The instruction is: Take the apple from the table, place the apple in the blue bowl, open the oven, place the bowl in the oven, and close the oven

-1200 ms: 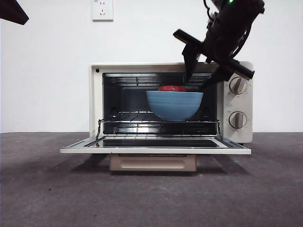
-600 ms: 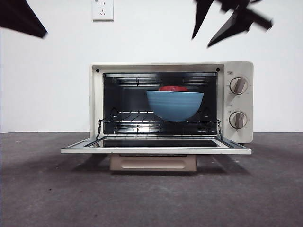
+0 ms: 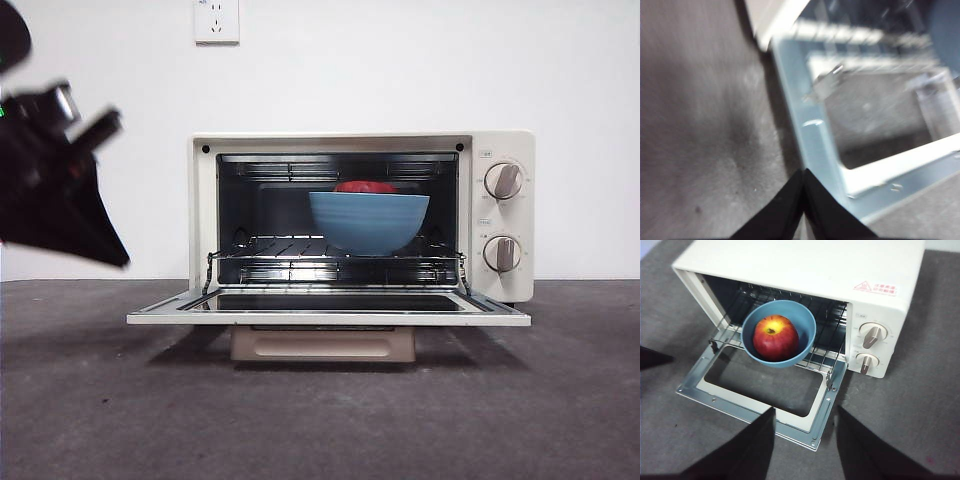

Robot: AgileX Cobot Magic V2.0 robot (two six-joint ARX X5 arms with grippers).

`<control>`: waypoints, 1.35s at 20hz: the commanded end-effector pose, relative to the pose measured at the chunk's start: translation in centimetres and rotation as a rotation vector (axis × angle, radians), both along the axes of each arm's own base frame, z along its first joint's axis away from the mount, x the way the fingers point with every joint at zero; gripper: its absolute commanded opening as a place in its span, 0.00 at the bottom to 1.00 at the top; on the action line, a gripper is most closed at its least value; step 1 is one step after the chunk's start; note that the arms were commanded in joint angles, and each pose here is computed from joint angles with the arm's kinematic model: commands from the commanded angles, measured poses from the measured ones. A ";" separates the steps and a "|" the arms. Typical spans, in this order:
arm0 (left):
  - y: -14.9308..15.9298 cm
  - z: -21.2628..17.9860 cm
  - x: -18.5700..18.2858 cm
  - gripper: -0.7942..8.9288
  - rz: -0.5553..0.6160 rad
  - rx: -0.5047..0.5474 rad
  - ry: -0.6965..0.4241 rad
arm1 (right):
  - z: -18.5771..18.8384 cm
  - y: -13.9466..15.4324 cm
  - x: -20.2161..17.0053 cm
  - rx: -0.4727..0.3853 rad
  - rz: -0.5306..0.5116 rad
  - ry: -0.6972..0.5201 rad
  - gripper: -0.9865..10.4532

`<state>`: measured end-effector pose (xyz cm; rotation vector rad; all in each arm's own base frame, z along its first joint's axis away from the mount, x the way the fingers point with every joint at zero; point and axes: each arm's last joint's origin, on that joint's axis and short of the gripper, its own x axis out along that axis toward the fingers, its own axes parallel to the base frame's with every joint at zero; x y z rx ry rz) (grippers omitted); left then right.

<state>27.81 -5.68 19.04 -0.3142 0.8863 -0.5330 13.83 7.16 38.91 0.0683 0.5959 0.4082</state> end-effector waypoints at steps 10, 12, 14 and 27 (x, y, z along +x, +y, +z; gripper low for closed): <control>-1.3 -6.4 2.8 0.09 -0.051 -0.122 0.134 | 2.0 -2.5 -5.0 0.071 0.001 -0.117 0.25; -1.4 -6.9 2.8 0.09 -0.068 -0.141 0.150 | 2.1 -2.8 -5.5 0.080 -0.001 -0.130 0.25; -1.5 -6.7 2.9 0.09 -0.092 -0.188 0.149 | 2.2 -3.0 -5.9 0.087 -0.002 -0.139 0.25; -1.2 -2.6 5.5 0.09 -0.082 -0.562 -0.058 | 2.0 -3.2 -6.3 0.089 -0.010 -0.112 0.25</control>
